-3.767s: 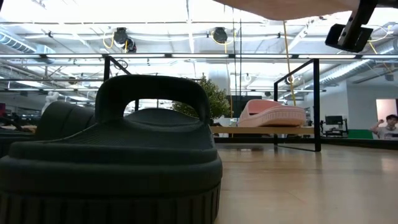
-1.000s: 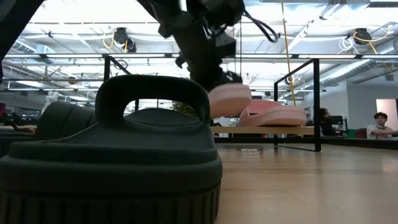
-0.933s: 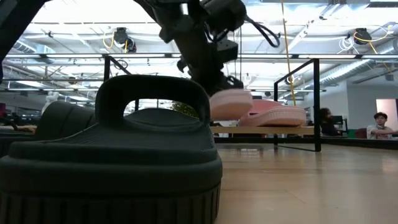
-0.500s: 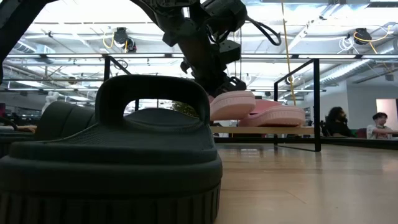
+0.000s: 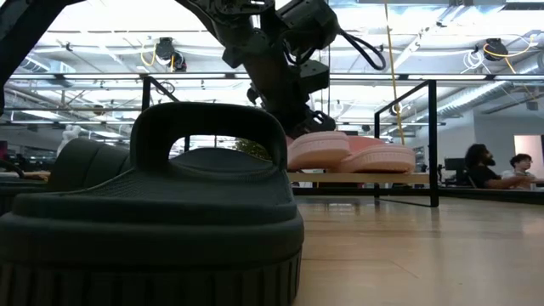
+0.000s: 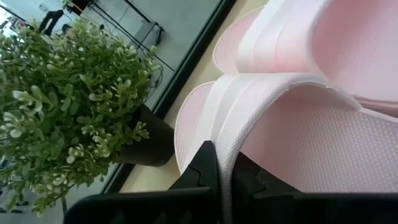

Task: Pick and place slides into the shelf
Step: Put the pink slides on the shelf

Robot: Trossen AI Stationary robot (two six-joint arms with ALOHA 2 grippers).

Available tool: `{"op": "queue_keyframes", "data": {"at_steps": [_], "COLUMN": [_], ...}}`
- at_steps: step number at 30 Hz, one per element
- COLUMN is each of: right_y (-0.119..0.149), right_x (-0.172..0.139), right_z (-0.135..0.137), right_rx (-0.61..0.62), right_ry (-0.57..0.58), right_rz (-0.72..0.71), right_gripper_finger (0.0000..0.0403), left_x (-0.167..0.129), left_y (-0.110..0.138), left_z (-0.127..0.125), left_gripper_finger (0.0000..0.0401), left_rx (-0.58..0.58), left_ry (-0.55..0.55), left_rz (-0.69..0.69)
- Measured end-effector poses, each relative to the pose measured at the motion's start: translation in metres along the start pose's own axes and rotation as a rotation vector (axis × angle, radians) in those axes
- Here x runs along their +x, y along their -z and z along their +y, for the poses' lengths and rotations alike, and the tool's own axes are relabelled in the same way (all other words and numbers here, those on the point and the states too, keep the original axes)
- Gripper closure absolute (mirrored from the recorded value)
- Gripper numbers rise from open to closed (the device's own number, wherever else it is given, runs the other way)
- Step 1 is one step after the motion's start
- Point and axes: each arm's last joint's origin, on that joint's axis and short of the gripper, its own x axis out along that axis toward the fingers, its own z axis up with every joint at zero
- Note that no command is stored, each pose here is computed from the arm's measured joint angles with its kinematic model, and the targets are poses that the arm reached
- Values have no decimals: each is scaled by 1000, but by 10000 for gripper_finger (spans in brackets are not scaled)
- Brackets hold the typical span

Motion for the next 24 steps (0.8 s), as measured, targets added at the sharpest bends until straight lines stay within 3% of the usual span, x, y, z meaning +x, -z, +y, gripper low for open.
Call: {"op": "queue_keyframes", "data": {"at_steps": [11, 24], "right_y": [0, 0], "right_x": [0, 0], "right_z": [0, 0], "right_rx": [0, 0], "right_ry": [0, 0], "right_rz": [-1, -1], "right_gripper_finger": [298, 298], "left_x": [2, 4], "left_y": [-4, -1], "left_z": [0, -3], "left_gripper_finger": [401, 401], "left_rx": [-17, 42], "left_ry": [36, 27], "left_rz": [-24, -14]}}
